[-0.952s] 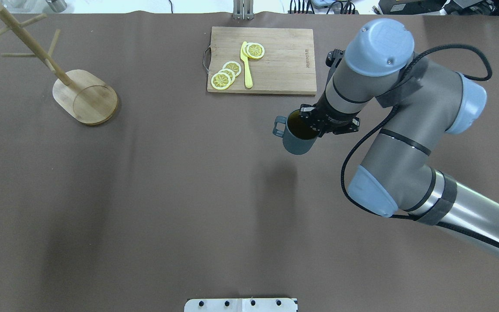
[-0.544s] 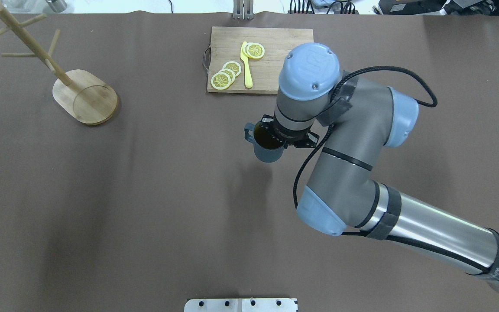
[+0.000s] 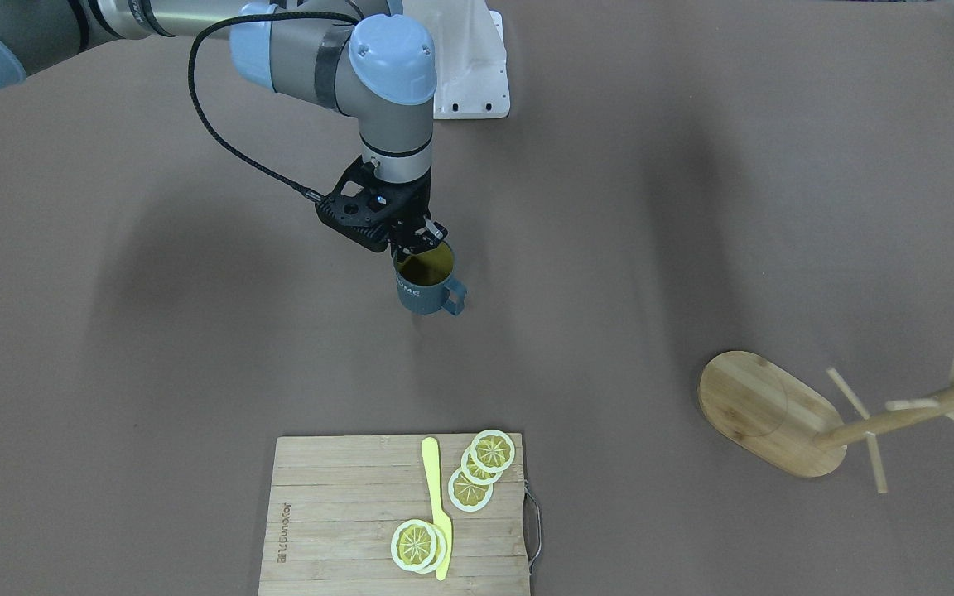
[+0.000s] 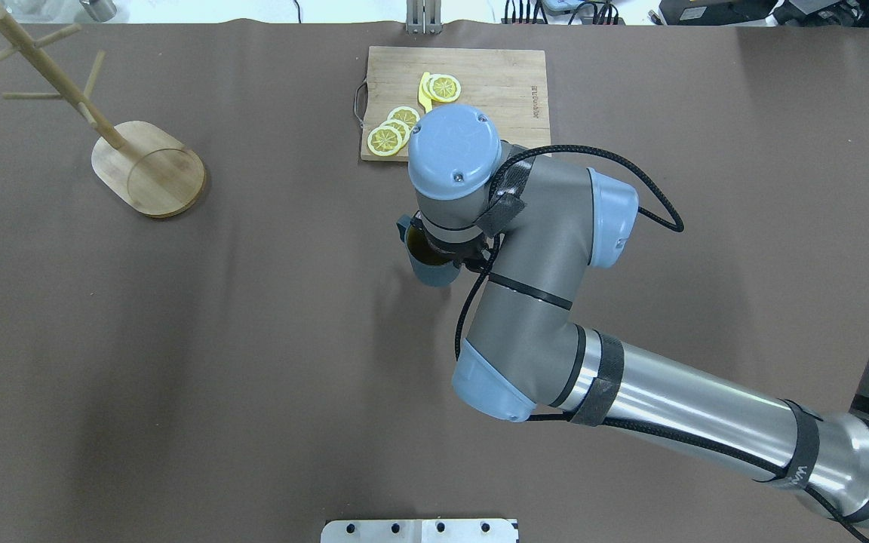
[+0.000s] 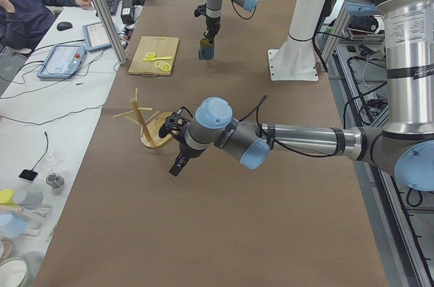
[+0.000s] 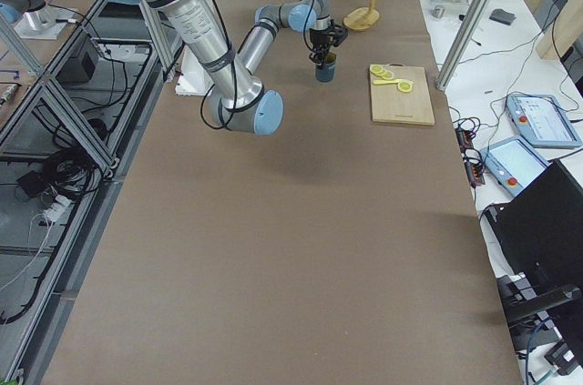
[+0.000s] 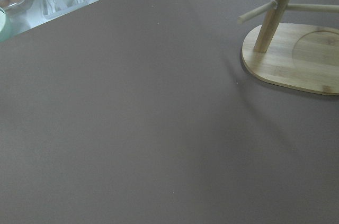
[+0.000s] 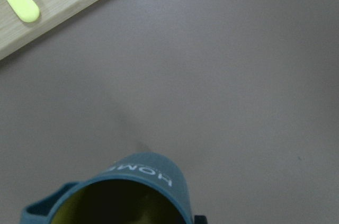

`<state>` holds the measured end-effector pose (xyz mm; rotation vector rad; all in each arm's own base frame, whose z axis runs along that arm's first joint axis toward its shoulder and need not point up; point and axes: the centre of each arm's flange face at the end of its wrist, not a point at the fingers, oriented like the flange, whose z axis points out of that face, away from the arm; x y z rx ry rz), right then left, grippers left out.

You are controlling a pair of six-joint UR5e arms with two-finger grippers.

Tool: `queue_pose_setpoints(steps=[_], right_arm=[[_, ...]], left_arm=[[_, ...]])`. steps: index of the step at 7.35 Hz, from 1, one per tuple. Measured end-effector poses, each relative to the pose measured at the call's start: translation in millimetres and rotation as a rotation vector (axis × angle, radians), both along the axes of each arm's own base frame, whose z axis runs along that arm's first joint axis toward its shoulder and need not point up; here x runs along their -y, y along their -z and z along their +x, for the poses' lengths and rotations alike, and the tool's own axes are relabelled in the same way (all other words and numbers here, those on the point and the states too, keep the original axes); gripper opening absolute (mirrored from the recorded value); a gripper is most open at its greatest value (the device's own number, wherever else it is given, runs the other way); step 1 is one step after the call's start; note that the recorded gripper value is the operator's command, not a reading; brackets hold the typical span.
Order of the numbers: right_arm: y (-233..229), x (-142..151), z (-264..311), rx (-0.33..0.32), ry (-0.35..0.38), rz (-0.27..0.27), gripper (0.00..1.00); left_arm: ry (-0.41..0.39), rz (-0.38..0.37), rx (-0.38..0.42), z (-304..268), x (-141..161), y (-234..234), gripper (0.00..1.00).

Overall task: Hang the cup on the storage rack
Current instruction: 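Carry the teal mug toward the table center and lower it down, then open the right gripper and withdraw it from the mug while the left arm moves in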

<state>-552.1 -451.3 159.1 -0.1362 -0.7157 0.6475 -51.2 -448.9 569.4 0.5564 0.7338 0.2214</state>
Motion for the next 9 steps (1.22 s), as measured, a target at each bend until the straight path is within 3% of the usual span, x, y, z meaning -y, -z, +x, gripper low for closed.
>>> queue_pose_setpoints(steps=[3, 4, 5, 9], right_arm=[[0, -13, -22, 0.032, -0.069, -0.073, 0.01], [-2, -15, -30, 0.043, -0.075, -0.079, 0.28], [-2, -16, -33, 0.050, -0.075, -0.079, 0.99], [6, -15, -23, 0.066, -0.042, -0.030, 1.00]], left_arm=[[0.000, 0.000, -0.001, 0, 0, 0, 0.99], [0.000, -0.001, -0.001, 0, 0, 0, 0.99], [0.000, 0.000, -0.001, 0, 0, 0, 0.99], [0.000, 0.003, 0.000, 0, 0, 1, 0.99]])
